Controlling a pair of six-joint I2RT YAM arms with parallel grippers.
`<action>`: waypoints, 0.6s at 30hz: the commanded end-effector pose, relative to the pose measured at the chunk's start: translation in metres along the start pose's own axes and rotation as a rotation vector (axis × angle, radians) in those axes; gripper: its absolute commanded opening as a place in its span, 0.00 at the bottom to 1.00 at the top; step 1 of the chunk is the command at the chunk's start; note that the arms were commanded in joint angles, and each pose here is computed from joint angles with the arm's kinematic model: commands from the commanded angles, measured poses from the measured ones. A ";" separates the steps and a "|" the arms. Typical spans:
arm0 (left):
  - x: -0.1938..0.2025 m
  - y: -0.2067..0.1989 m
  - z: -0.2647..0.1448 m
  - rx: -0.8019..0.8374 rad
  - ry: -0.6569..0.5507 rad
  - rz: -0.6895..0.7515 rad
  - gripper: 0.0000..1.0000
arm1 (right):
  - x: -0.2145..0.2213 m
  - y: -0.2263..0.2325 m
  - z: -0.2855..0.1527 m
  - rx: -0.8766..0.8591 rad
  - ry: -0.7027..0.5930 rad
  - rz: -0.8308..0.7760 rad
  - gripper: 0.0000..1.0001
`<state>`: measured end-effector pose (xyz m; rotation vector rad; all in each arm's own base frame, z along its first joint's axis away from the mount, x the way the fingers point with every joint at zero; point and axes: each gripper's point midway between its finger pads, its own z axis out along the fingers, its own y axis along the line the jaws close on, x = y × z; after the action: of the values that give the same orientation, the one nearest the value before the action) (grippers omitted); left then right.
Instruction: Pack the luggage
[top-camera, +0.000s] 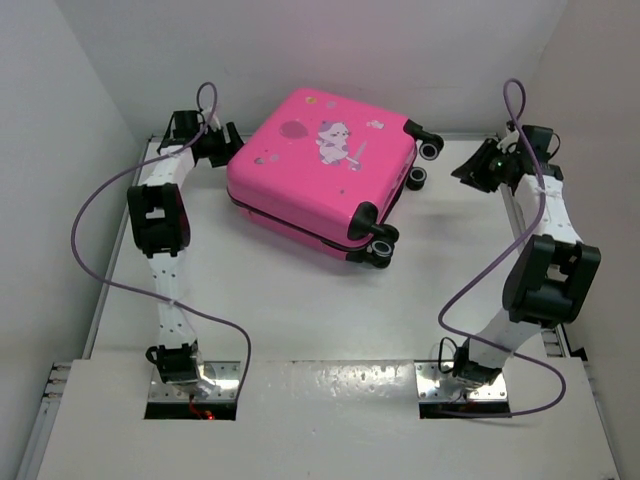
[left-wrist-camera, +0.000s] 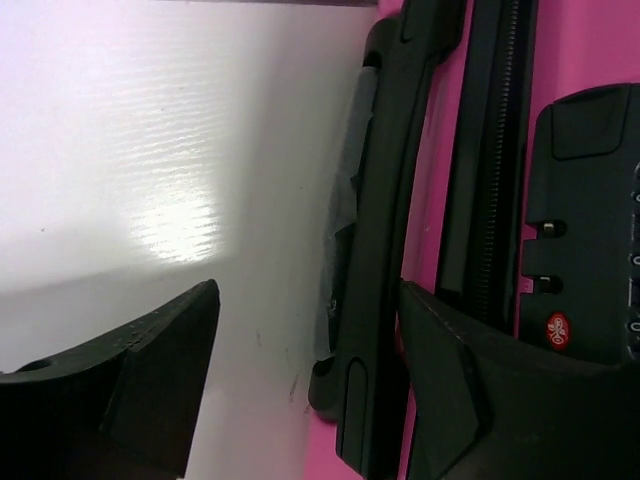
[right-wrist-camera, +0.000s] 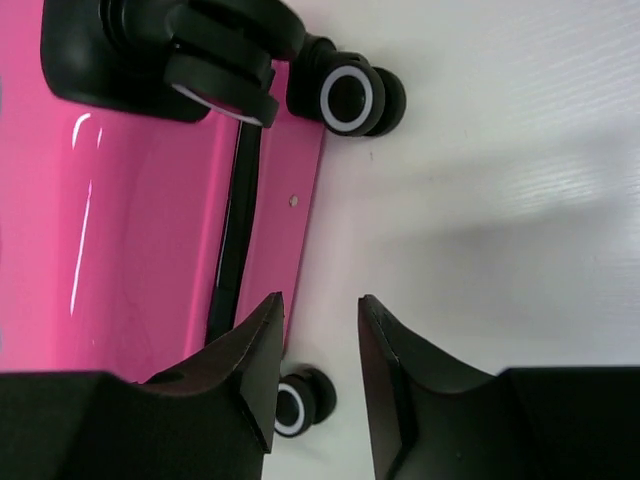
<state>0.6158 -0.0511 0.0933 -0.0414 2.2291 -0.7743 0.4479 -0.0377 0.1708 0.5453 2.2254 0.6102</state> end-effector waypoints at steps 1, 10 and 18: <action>0.044 0.003 0.025 0.033 0.110 0.020 0.75 | 0.002 0.019 -0.013 -0.014 0.034 -0.137 0.36; 0.133 -0.067 -0.004 0.239 0.341 0.204 0.40 | 0.010 0.029 -0.022 -0.016 0.064 -0.281 0.36; 0.176 -0.091 -0.035 0.227 0.423 0.195 0.26 | -0.023 0.030 -0.030 -0.005 0.012 -0.328 0.36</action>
<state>0.5184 -0.1090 0.0936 0.4177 2.2542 -0.7784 0.4367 -0.0237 0.1924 0.2296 2.3216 0.5067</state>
